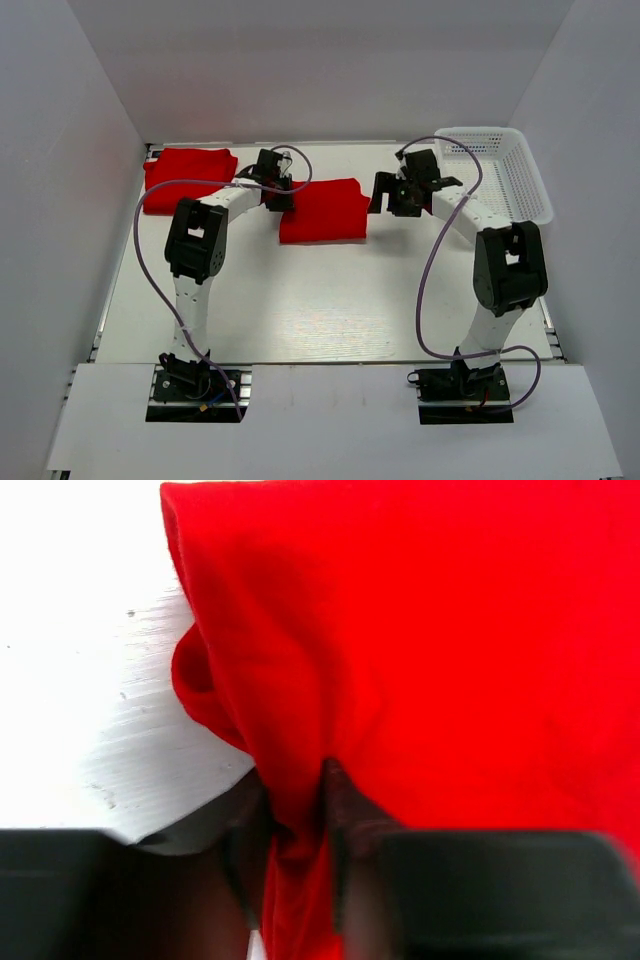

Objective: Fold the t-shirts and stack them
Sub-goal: Put the neatly folded tshirt into the corner of the board with the left arm

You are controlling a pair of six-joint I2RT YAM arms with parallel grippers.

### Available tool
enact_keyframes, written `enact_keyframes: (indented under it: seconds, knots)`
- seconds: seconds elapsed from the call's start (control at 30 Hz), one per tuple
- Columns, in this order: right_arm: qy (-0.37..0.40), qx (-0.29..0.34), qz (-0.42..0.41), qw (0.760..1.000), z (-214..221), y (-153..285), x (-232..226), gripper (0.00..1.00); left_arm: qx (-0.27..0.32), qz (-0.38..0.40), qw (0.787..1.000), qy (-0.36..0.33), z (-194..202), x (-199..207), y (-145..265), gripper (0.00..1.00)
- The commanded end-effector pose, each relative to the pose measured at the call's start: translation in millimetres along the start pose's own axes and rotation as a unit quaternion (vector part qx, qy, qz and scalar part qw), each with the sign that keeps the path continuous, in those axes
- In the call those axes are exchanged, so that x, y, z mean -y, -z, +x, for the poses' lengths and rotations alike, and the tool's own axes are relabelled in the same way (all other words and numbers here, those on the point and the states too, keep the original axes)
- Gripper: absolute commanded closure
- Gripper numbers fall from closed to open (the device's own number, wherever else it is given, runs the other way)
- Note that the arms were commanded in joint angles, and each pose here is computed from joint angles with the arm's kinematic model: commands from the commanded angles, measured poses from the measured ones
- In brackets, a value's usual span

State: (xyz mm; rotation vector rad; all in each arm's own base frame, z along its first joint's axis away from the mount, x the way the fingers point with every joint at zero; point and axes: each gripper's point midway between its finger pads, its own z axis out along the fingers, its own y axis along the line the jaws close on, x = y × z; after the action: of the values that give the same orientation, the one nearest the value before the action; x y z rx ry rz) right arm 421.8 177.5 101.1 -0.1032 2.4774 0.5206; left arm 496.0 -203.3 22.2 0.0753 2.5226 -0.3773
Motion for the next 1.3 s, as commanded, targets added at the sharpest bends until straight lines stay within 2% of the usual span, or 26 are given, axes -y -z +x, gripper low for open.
enact_keyframes:
  seconds: [0.0,0.1,0.17,0.33,0.5,0.67,0.8,0.83,1.0,1.27]
  knots:
    - [-0.009,0.042,0.012,0.999,-13.2,12.4,1.4,0.1,-0.054,0.005,0.999,-0.003,39.9,-6.0,-14.3,0.67]
    - [-0.023,0.051,0.031,0.998,-5.1,15.9,9.2,0.1,-0.056,0.018,0.998,-0.009,39.3,-1.7,-16.0,0.82]
    - [-0.034,0.06,0.05,0.996,4.6,21.9,18.6,0.1,-0.047,0.021,0.999,-0.016,31.3,0.4,-14.8,1.0]
    - [-0.042,0.1,0.072,0.992,13.2,41.3,29.8,0.1,0.001,0.002,0.998,-0.06,-0.9,-2.2,7.8,1.0]
    - [-0.044,0.117,0.096,0.987,25.4,54.3,39.9,0.1,0.073,-0.039,0.99,-0.117,-61.5,-3.0,55.9,1.0]
    - [-0.052,0.126,0.11,0.985,28.5,62.8,44.3,0.1,0.09,-0.052,0.984,-0.144,-87.4,-9.2,92.0,1.0]
    - [-0.053,0.134,0.115,0.983,28.9,68.3,46.3,0.1,0.128,-0.074,0.971,-0.189,-116.6,-9.1,127.4,1.0]
    - [-0.052,0.137,0.117,0.982,27.5,68.6,47.0,0.1,0.12,-0.069,0.97,-0.199,-113.0,-8.5,126.9,1.0]
    - [-0.046,0.136,0.133,0.981,29.3,71.7,51.9,0.1,0.151,-0.092,0.949,-0.259,-132.7,-10.6,163.0,1.0]
    - [-0.043,0.154,0.148,0.976,23.0,83.7,55.7,0.1,0.181,-0.156,0.924,-0.298,-164.4,-30.5,198.3,1.0]
